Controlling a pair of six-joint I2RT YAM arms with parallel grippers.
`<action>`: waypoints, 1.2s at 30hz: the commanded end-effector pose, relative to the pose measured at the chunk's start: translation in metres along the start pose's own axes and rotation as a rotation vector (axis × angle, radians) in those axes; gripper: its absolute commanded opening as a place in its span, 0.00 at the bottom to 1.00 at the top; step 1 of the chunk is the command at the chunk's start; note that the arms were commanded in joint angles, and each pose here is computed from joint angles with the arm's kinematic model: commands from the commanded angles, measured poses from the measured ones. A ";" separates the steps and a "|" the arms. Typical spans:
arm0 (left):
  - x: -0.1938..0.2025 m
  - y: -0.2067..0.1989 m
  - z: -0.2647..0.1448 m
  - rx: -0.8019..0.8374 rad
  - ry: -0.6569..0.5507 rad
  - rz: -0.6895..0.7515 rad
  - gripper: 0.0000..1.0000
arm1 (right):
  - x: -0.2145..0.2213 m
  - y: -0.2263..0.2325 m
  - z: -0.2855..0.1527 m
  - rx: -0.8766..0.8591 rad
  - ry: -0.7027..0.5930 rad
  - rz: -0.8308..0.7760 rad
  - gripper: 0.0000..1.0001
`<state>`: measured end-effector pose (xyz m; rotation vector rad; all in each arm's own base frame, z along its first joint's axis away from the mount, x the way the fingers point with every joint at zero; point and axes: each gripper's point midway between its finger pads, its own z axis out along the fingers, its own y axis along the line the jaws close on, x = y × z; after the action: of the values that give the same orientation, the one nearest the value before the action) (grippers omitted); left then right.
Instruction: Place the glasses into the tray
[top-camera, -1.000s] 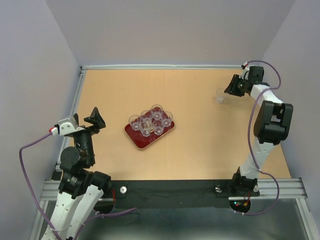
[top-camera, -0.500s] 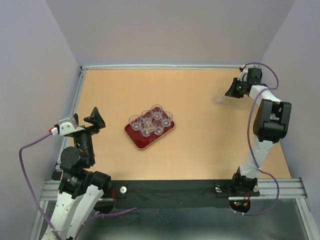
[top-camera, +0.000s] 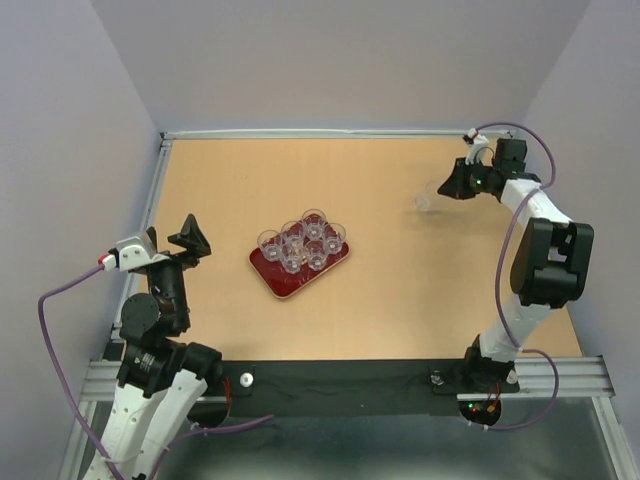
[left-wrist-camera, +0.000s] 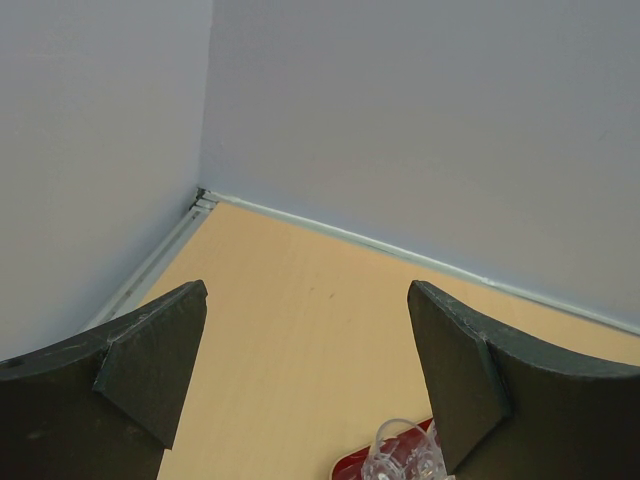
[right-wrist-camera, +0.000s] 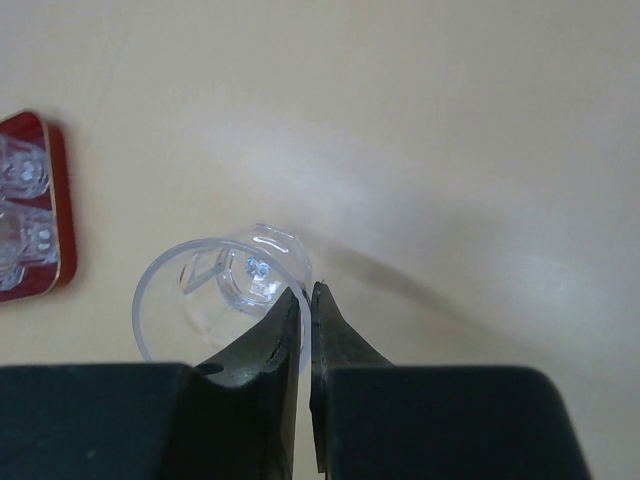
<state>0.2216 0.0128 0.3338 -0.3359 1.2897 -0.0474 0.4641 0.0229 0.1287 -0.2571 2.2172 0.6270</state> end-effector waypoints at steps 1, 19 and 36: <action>-0.004 -0.002 0.003 0.008 -0.027 -0.001 0.93 | -0.007 0.062 -0.008 -0.205 -0.041 -0.218 0.00; -0.004 0.000 0.003 -0.005 -0.028 0.001 0.93 | 0.051 0.266 0.007 -0.535 0.083 -0.810 0.00; -0.001 0.002 0.005 -0.021 -0.020 0.007 0.93 | 0.122 0.398 0.013 -0.777 0.216 -1.028 0.01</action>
<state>0.2219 0.0137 0.3333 -0.3383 1.2917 -0.0410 0.2528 0.3477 0.1597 -1.7125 1.6479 0.8341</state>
